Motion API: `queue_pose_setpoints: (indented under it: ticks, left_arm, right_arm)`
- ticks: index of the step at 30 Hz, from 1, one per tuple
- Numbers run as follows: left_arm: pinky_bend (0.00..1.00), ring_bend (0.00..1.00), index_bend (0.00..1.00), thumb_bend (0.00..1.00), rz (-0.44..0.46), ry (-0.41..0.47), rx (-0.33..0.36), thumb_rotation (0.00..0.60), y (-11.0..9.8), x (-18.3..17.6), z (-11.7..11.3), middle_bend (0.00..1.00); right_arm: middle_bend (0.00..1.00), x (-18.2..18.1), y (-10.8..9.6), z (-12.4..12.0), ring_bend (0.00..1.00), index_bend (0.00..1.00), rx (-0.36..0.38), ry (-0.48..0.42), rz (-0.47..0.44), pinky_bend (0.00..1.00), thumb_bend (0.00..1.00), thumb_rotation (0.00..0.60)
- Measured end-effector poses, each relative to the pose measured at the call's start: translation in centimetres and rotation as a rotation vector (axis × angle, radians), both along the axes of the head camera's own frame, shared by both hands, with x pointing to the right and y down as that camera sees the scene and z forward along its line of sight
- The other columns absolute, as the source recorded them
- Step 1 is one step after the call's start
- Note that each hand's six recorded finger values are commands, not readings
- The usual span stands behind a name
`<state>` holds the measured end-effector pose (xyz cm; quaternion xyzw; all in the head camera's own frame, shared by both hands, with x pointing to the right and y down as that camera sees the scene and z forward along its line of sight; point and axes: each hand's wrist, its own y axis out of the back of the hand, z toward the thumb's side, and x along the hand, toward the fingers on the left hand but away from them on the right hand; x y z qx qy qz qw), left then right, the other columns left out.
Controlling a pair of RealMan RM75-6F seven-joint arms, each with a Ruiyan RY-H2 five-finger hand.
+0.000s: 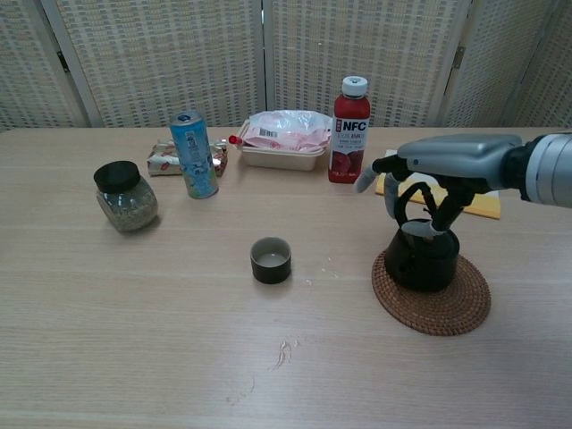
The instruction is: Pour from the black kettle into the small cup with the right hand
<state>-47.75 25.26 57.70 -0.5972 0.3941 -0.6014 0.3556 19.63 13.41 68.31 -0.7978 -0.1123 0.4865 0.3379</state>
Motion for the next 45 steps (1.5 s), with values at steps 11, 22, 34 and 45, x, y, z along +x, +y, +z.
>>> queue_pose_setpoints:
  ticks: [11,22,34,45]
  left_arm:
    - [0.02,0.07,0.15,0.24,0.002,0.007,0.003,0.600,0.1,0.0,0.0,0.01]
    - [0.02,0.07,0.15,0.24,0.006,0.017,0.006,0.600,0.2,0.2,0.0,0.01]
    - [0.02,0.07,0.15,0.24,0.002,0.013,0.004,0.600,0.4,0.1,-0.2,0.01]
    - [0.02,0.07,0.15,0.24,0.006,0.010,0.004,0.600,0.3,0.5,-0.3,0.01]
  right_arm:
    - [0.42,2.6,2.3,-2.2,0.18,0.20,0.027,0.040,0.000,0.11,0.35,0.600]
    - [0.32,4.1,3.9,-2.8,0.20,0.30,0.065,0.055,0.000,0.10,0.33,0.600]
    - [0.41,5.7,4.3,-2.0,0.27,0.38,0.091,0.053,0.010,0.10,0.33,0.600]
    - [0.46,6.7,4.9,-1.3,0.32,0.44,0.078,0.039,0.012,0.08,0.24,0.600]
